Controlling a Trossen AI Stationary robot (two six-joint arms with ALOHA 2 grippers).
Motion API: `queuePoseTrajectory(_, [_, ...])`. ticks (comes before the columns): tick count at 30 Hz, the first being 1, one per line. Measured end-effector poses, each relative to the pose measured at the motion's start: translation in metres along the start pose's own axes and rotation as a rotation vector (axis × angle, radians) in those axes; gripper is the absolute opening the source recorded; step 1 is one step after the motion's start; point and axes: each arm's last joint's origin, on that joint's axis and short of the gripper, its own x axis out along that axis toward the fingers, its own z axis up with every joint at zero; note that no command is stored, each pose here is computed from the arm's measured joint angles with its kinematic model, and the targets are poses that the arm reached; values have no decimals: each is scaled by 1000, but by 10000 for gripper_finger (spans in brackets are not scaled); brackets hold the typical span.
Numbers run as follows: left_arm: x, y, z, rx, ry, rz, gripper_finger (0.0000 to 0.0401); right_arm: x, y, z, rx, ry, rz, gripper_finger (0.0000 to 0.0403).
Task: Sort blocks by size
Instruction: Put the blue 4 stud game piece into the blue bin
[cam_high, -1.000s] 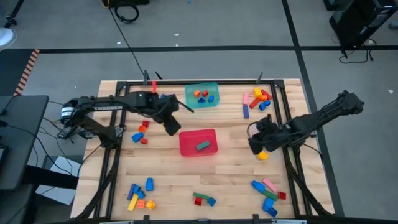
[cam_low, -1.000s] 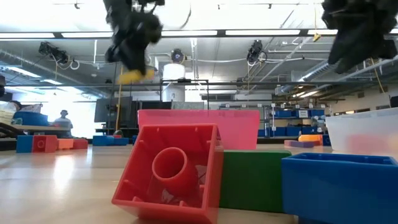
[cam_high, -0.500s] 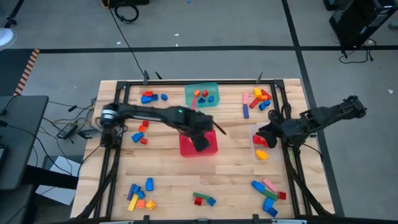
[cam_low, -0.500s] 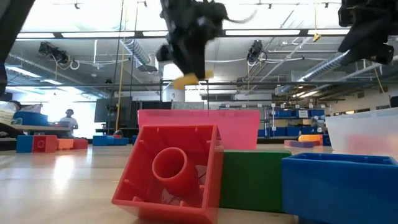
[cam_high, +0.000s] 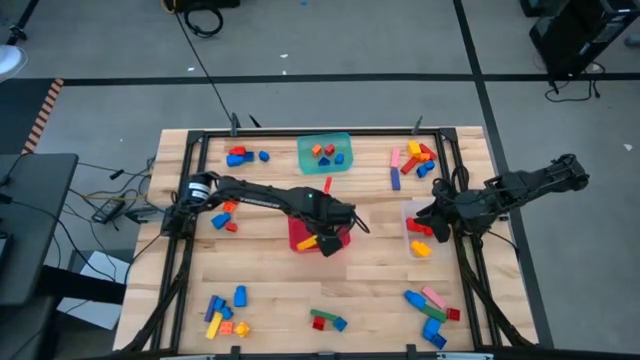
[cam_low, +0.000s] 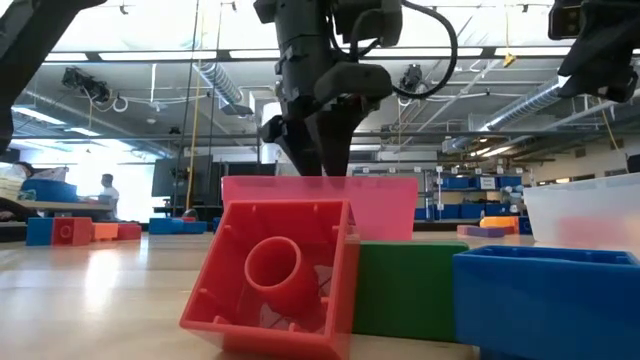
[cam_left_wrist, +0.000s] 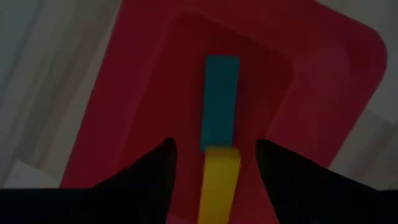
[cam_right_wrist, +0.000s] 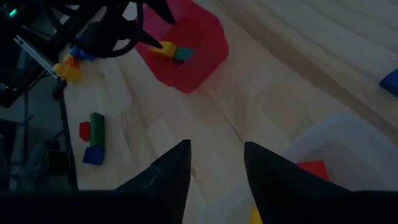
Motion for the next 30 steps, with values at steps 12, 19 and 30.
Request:
queuePoseTrajectory(12, [-35,8,7,139,0,27,235,0,0,0,-14,-1,3,163])
queuePoseTrajectory(19, [-46,46,19,176,18,96,216,0,1,0,3,-3,7,163])
queuePoseTrajectory(30, [-67,135,42,233,40,138,208,0,3,3,73,-35,27,163])
